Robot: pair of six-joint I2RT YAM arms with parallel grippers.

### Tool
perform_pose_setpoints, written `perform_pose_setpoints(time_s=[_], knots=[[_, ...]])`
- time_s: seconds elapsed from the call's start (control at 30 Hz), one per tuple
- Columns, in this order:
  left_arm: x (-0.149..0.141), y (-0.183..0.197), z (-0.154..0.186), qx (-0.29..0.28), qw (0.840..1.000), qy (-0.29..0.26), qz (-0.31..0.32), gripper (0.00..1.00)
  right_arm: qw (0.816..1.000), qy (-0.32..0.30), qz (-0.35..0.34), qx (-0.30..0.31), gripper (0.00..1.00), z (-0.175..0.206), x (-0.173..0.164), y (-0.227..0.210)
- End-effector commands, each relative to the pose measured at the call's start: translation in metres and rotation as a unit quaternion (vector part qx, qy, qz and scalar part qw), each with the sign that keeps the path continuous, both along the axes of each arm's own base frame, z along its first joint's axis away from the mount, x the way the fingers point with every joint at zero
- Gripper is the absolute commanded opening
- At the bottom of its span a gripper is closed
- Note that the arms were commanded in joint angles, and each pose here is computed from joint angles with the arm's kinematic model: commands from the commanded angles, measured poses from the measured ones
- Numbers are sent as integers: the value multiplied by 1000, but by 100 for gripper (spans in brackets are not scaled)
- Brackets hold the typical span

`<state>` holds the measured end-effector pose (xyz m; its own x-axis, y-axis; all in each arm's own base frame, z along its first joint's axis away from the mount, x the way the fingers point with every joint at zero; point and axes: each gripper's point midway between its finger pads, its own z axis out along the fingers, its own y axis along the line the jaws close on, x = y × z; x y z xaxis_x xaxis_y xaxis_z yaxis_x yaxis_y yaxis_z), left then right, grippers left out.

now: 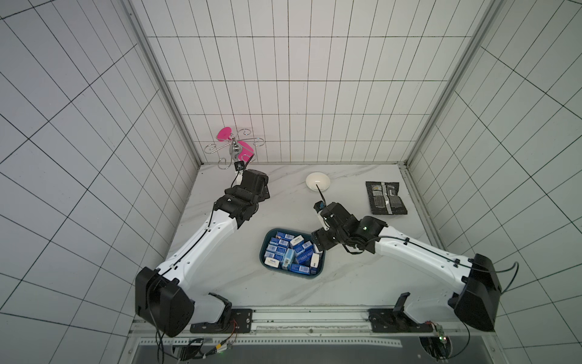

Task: Take the pocket tissues out of the storage box
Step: Pick up the pocket tissues from the storage box.

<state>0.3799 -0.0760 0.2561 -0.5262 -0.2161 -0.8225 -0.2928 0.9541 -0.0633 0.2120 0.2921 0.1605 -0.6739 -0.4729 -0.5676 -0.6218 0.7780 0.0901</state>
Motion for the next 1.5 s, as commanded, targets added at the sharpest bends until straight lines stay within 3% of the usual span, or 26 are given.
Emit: perform_pose_setpoints(time_s=[0.0,0.2,0.43,0.73,1.2,1.47], knots=[[-2,0,9,-11,1000,-13,6,98,999,17,-25,-11,75,-16,-6,-10],[-4,4,10,-7,1000,-12,12,99,998,39,-27,-44,70,-43,-7,-10],[-7,6,12,-4,1000,-14,14,99,997,53,-24,-40,62,-57,-8,-3],[-7,6,12,-7,1000,-15,13,99,996,70,-18,-50,61,-74,-10,2],[-6,6,8,-2,1000,-11,13,99,995,85,-12,-57,37,-87,-15,1],[-5,4,9,-5,1000,-13,11,99,995,85,-11,-52,30,-78,-17,1]])
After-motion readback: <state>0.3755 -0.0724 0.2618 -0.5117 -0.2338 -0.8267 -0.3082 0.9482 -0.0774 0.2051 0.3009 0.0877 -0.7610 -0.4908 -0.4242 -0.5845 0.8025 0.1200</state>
